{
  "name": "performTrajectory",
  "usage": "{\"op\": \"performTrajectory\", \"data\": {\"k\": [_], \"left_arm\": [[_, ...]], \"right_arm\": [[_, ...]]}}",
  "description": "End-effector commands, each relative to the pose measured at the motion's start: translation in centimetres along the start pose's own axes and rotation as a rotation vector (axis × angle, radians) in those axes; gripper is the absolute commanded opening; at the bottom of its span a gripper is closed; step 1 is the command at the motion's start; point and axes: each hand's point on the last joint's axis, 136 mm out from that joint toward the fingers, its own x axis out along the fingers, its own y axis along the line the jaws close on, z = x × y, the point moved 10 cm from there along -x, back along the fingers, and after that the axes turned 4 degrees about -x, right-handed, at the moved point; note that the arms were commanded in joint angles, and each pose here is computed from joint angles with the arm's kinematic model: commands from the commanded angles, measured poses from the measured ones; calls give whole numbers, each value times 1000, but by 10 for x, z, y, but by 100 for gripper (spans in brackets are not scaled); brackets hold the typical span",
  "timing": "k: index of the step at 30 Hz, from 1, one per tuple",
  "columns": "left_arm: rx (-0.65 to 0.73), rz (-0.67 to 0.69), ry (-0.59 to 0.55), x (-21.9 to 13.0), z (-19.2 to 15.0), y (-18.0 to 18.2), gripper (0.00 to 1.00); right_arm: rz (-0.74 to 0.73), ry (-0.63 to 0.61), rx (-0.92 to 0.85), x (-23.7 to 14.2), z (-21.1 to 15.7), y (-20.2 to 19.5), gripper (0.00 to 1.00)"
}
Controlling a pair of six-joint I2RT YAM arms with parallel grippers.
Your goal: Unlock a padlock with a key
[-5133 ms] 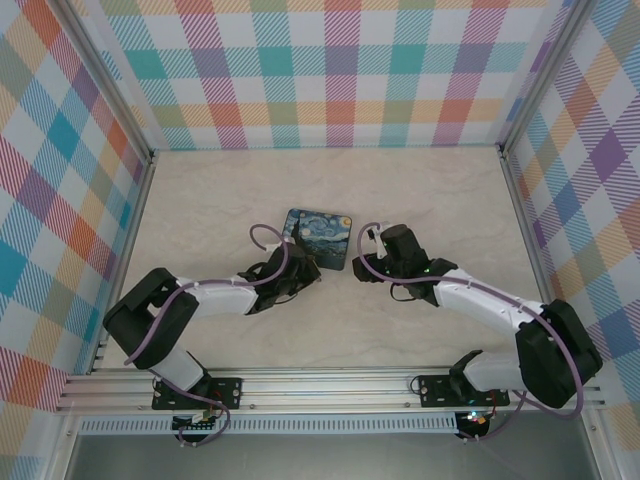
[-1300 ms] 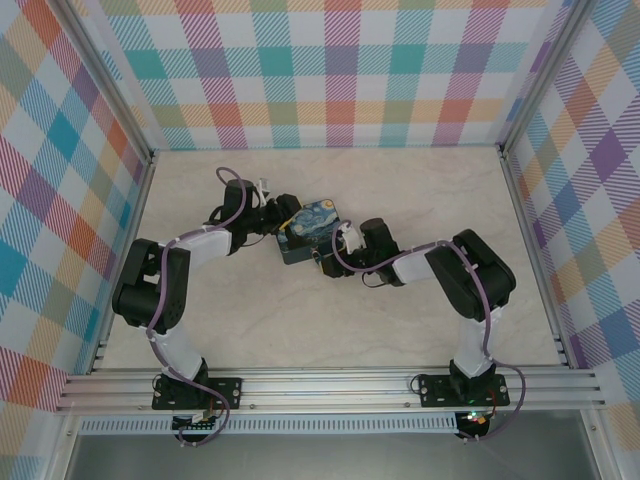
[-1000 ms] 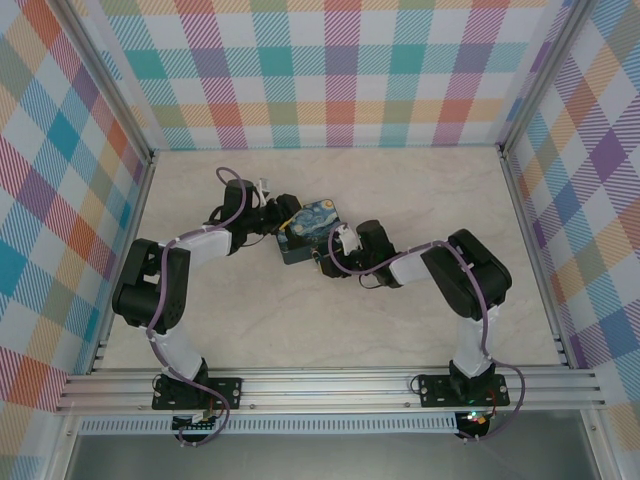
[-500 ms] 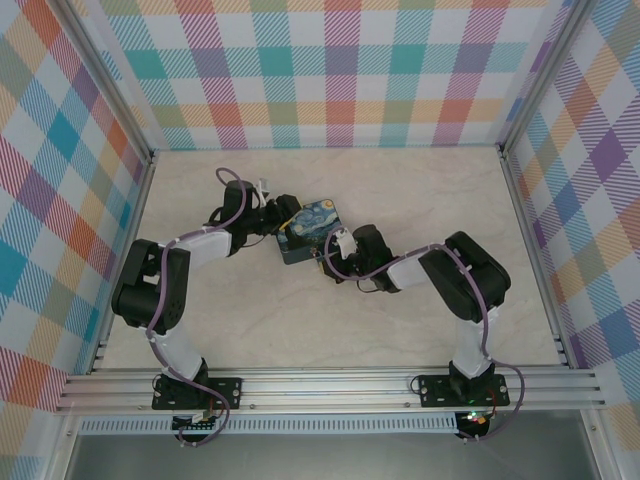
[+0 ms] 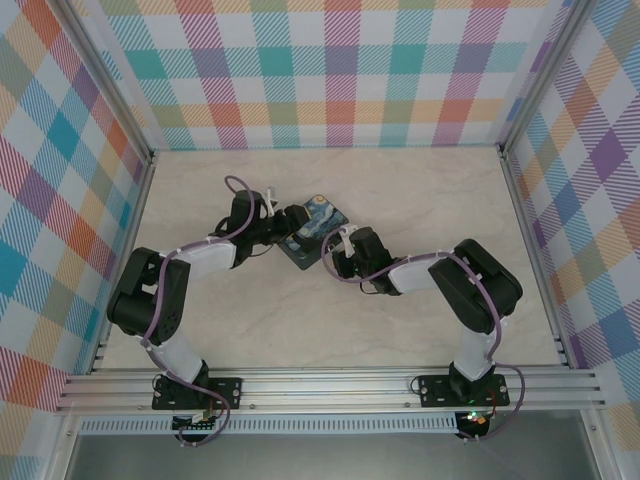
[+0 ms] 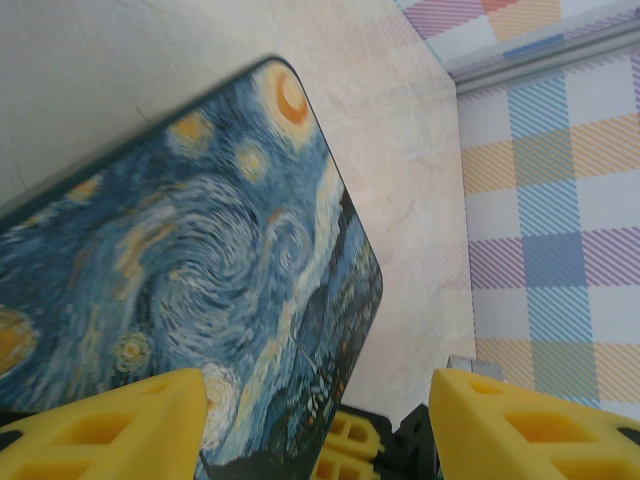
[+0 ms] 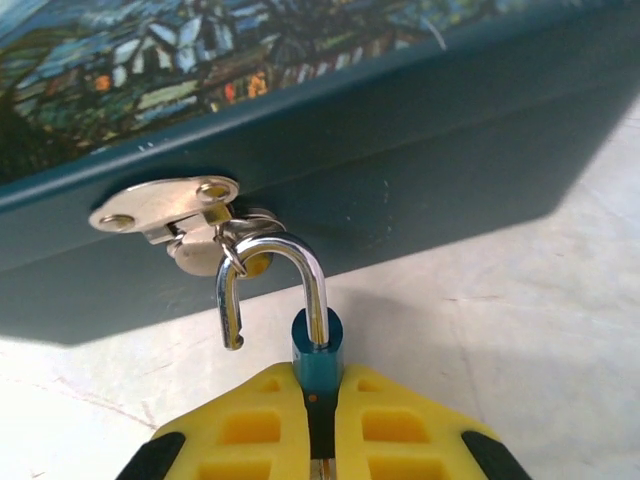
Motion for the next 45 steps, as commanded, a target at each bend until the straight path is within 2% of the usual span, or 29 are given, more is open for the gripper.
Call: {"op": "performTrajectory", "data": {"k": [1,7,13,17,22,30,39,45], "left_arm": [[-50,146,65,1,-25,26,61],[-47,176,87,6,-33,31,61],[-40,180,105,10,-42,29,62],[-39,191,107,10,-48,29,62],[-49,197,108,9,-53,32,62],[-56,205,110,9,-59,36,62],[-64,214,112,11,-61,41,62],[-50,203,99,5,-59,35,63]], "right_arm": [[-135,52,30,-4,-9,-13,10],[-117,32,62,-3,2,-10,10],[-120,34,174,-4,20,-7,9],[-176,41,247,-4,31,-9,9],[-265,55,254,7,37,-14,9],[-235,-4,271,13,65,-10,9],[-278,-47,307,19,82,-19,10],[-295,-68,244,0,86,-27,10]]}}
